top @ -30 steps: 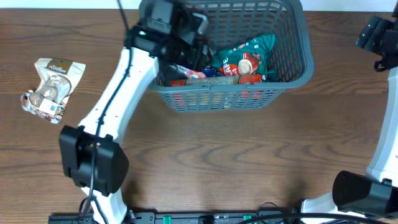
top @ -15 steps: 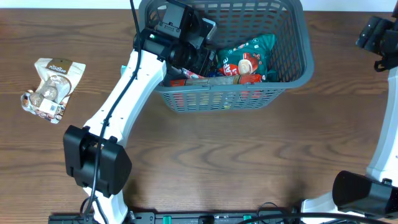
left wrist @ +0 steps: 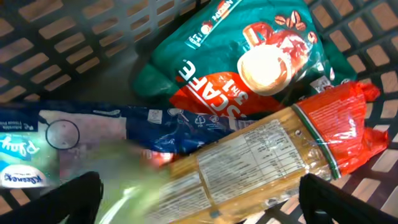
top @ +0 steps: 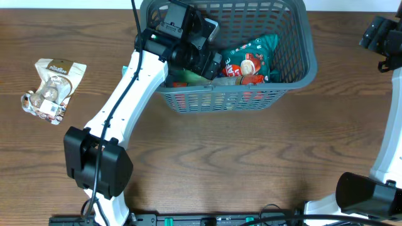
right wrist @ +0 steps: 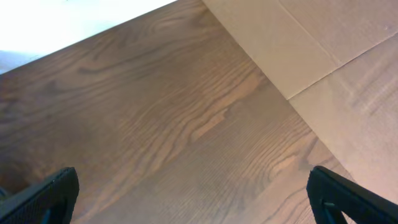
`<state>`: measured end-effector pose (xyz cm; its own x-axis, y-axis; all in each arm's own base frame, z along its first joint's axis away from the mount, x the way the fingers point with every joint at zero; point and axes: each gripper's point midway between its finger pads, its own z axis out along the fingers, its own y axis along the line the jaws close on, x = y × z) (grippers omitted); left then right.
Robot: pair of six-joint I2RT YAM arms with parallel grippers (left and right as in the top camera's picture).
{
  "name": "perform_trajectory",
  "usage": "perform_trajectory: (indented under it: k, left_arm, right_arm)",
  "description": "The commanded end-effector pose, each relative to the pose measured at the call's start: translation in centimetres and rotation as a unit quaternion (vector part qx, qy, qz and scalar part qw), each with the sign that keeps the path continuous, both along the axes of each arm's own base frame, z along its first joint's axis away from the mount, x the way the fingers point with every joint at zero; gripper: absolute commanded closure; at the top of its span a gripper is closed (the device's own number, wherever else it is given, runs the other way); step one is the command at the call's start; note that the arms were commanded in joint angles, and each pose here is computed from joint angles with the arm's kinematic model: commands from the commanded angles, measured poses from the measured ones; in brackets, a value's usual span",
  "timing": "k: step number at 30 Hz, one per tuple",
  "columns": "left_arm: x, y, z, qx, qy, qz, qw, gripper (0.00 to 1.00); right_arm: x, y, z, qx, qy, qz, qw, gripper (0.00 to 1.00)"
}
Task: Pack container
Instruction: 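Lift the jar with the left gripper and lower it into the basket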
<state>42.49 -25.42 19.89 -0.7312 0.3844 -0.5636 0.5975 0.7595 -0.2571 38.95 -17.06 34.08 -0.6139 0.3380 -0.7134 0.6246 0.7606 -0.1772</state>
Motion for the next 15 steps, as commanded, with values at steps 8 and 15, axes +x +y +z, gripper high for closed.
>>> perform_trajectory:
  k: [8,15]
  left_arm:
    - [0.9,0.3,5.0,-0.031,-0.041,0.027,0.998,0.01]
    - [1.9,4.5,15.5,-0.061,-0.139,0.114,0.982,0.01]
  right_arm:
    - [-0.5,-0.3,1.2,-0.002,-0.019,-0.010,1.000,0.01]
    - [-0.5,-0.3,1.2,-0.002,-0.019,-0.010,1.000,0.01]
